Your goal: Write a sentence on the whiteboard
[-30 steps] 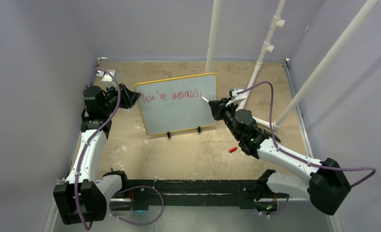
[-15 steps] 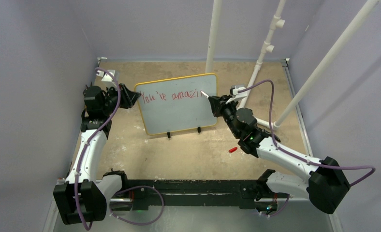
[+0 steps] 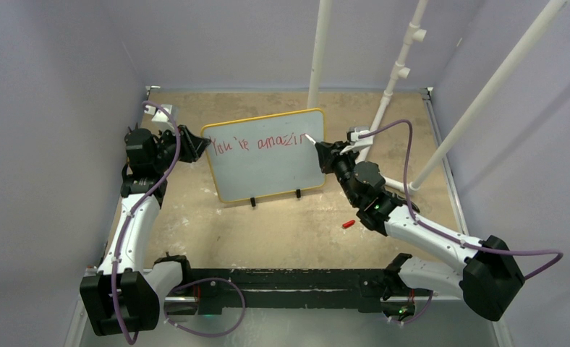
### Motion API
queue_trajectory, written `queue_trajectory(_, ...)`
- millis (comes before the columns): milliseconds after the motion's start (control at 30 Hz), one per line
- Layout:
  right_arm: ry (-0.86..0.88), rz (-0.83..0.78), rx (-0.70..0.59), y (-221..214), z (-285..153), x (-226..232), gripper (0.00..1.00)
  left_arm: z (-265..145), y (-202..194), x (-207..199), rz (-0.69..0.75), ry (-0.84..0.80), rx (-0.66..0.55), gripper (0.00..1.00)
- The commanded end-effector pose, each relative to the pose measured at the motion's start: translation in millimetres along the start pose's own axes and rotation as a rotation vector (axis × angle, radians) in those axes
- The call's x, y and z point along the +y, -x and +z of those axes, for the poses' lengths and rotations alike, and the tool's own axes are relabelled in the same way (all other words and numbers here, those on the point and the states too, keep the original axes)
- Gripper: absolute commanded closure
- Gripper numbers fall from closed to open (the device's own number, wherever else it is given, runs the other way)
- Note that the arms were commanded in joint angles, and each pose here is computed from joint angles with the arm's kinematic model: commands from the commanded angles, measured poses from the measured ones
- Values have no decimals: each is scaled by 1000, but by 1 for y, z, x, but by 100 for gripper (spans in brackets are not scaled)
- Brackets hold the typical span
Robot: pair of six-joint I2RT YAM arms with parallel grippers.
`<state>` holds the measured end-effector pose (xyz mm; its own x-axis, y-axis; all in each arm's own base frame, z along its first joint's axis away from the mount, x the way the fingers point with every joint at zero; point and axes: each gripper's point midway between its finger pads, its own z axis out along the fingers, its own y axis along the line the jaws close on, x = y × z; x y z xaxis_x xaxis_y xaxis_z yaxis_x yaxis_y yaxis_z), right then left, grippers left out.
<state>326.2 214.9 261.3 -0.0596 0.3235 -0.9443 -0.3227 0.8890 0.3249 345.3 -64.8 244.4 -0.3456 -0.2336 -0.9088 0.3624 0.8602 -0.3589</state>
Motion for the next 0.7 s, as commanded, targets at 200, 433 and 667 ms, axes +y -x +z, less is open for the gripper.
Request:
queue_trajectory(200,-15,0,17,-4,-1,-5,100,-2,8,-4,33,-20,-30,76)
queue_trajectory(433,-21,24,67,-24,-7,-10,100,-2,8,-3,33,-19,-31,76)
queue_trajectory(667,-19,26,58,-19,-11,-10,100,-2,7,-3,31,-19,-28,76)
